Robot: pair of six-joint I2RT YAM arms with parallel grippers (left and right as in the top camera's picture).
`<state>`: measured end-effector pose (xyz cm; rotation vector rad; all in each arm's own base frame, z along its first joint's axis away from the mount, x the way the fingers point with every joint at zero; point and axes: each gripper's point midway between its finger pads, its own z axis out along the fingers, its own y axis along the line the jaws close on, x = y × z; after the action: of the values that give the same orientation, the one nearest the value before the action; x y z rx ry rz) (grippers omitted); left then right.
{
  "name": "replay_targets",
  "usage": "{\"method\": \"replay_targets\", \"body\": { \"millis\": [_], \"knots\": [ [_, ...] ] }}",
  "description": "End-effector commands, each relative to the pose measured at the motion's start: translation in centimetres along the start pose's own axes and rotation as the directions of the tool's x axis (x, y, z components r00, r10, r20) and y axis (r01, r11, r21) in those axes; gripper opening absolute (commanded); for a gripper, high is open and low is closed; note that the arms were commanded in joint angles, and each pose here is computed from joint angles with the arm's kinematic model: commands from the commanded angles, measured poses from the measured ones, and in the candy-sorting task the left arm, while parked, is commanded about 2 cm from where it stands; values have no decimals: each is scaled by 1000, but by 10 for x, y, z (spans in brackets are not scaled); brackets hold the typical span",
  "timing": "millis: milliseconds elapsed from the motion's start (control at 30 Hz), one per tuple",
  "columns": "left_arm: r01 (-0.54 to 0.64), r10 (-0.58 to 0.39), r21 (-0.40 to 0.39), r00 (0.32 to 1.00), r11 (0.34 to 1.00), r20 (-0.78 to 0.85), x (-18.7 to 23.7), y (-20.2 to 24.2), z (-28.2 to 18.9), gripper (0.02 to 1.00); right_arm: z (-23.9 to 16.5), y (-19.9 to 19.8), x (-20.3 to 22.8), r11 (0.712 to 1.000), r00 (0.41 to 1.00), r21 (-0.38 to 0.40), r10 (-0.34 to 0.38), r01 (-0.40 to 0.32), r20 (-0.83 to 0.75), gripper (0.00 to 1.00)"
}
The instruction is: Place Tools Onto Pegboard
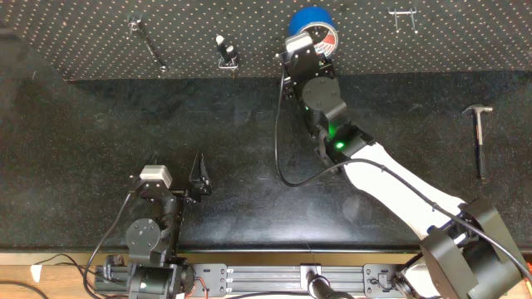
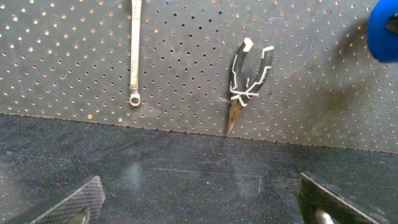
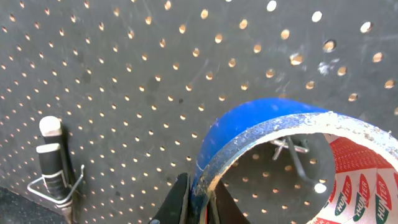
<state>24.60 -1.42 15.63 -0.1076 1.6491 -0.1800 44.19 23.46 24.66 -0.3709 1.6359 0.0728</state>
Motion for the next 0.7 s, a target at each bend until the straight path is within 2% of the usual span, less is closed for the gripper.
{"method": "replay_targets", "body": {
  "millis": [33,400,533,700],
  "knots": [
    [9,-9,-6,1000,1000,3,0,1,0,996,4,-10,4,997,1000,79,-21,22,-14,75],
    [9,-9,-6,1000,1000,2,0,1,0,993,5,-9,7,997,1000,78,-24,25,-21,80],
    [9,-9,-6,1000,1000,3,0,1,0,996,5,-8,7,997,1000,73,-17,18,-20,218],
    [9,-9,-6,1000,1000,2,0,1,0,996,3,-8,9,997,999,70,-22,24,-33,233]
  ]
}}
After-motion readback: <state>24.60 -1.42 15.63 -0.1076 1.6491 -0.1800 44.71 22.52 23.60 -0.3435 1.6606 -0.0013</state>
